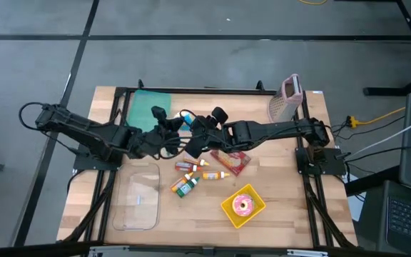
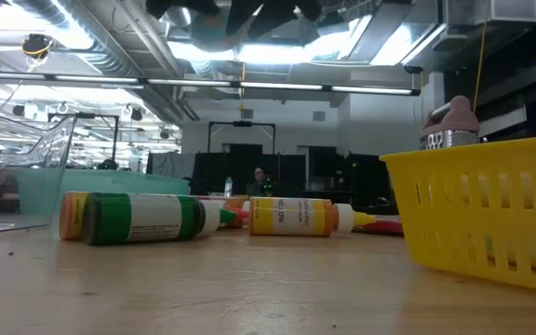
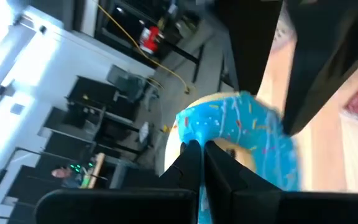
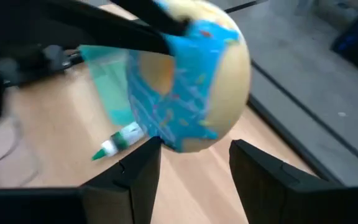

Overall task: Pick & Place Food Item
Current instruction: Put the blue donut into the yellow bin

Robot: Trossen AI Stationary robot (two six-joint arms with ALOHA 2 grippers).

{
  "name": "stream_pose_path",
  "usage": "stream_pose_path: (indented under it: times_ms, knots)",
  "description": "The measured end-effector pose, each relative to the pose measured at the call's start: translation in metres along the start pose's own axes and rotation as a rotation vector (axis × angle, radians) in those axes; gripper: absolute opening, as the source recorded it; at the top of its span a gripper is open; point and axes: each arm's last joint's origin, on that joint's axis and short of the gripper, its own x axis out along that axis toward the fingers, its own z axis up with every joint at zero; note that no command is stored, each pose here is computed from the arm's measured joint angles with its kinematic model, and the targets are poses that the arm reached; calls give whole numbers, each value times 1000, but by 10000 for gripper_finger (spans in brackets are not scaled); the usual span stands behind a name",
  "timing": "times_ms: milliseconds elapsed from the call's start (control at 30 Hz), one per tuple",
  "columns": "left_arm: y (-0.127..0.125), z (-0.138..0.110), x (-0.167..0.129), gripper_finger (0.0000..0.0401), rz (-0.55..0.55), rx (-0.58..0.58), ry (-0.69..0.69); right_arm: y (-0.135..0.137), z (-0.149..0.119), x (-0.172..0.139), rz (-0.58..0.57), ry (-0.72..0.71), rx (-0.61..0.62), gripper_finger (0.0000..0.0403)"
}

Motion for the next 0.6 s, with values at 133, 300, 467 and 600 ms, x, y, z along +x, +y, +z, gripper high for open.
stream_pose_path:
  times_ms: [133,300,467,600]
  knots:
    - [0,4,-3,3,14,-2,-19,0,5,-2,-21,-53,-27,189]
    - [3,2,0,3,30,-13,-1,2,15,-5,41,-115,-36,189]
    - [3,2,0,3,13,-20,-11,2,16,-6,34,-128,-37,189]
    - [1,3,0,3,-19,-27,-33,0,17,-6,4,-141,-22,179]
